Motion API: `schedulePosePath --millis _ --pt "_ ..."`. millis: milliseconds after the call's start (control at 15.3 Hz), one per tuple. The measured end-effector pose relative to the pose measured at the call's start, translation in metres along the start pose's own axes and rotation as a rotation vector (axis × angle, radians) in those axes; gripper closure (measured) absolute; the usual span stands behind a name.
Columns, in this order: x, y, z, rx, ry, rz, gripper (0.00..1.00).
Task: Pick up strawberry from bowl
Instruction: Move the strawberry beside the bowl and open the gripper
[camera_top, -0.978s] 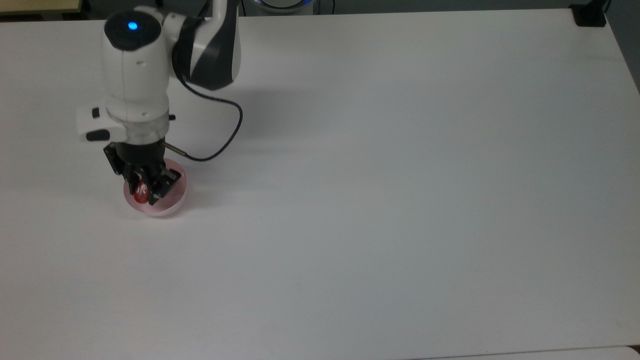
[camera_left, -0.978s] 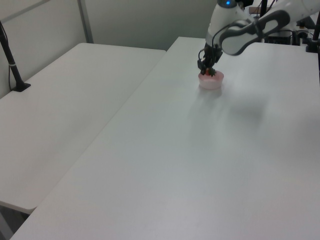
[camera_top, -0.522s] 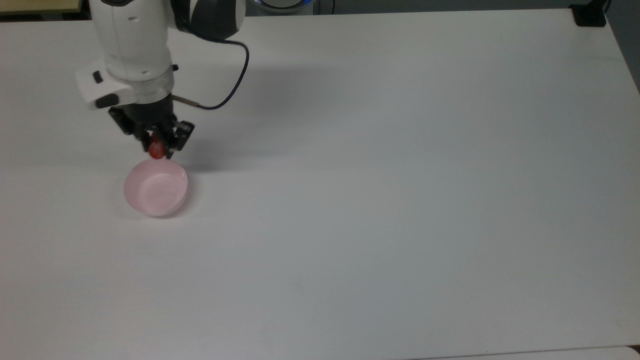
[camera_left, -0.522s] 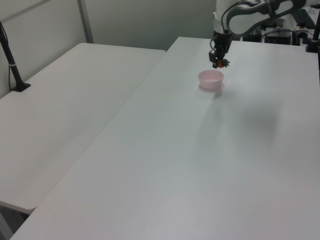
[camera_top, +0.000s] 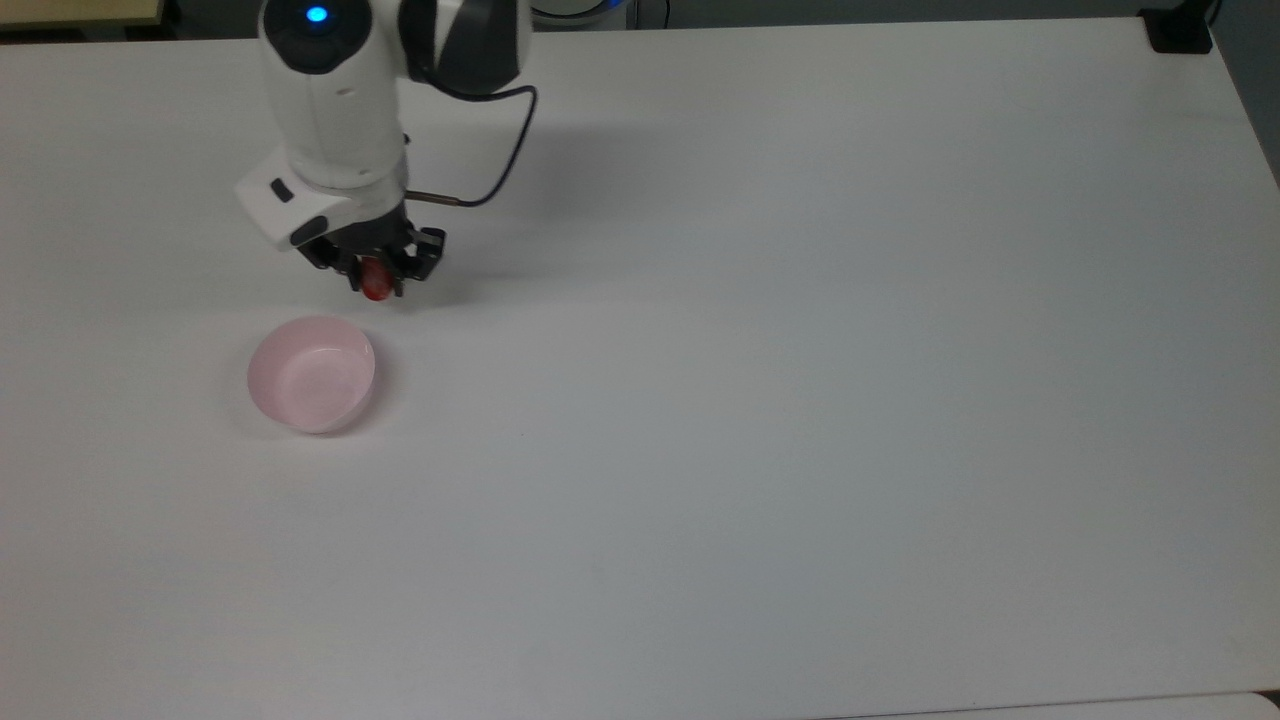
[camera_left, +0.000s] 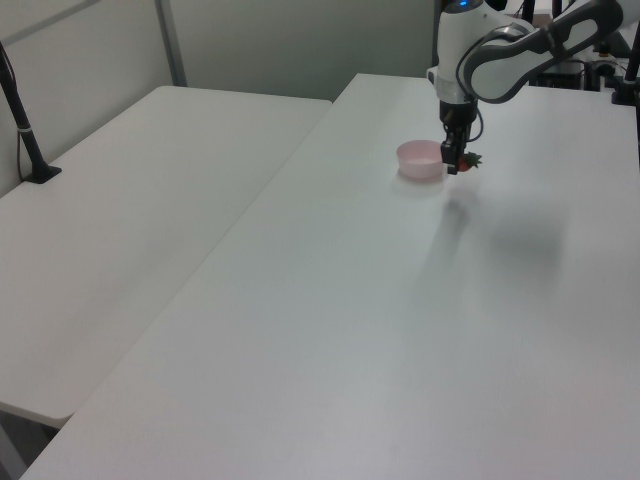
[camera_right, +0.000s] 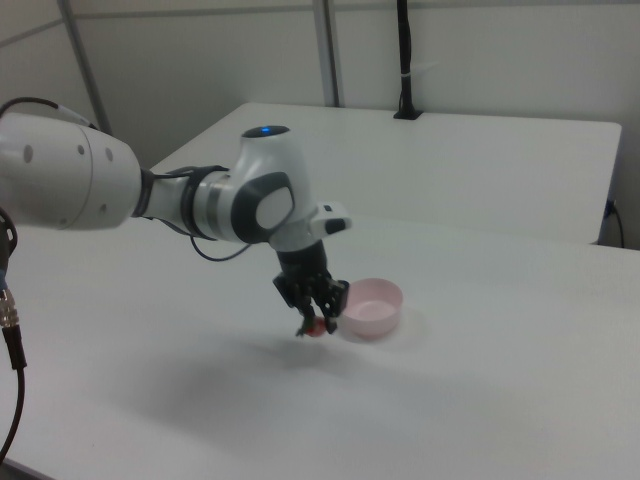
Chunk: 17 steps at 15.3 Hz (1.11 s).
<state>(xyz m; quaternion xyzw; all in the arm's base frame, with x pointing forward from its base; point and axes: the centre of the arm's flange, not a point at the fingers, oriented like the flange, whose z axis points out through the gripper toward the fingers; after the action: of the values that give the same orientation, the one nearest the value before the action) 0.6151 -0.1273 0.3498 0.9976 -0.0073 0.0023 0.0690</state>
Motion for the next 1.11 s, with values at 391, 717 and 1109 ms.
schedulePosePath --millis 391,717,1109 --pt "-0.03 0.104 0.014 0.001 -0.021 -0.069 0.6" --pt "-0.033 0.124 0.036 0.004 0.002 -0.071 0.59" --pt "-0.036 0.138 0.051 0.009 0.007 0.004 0.25"
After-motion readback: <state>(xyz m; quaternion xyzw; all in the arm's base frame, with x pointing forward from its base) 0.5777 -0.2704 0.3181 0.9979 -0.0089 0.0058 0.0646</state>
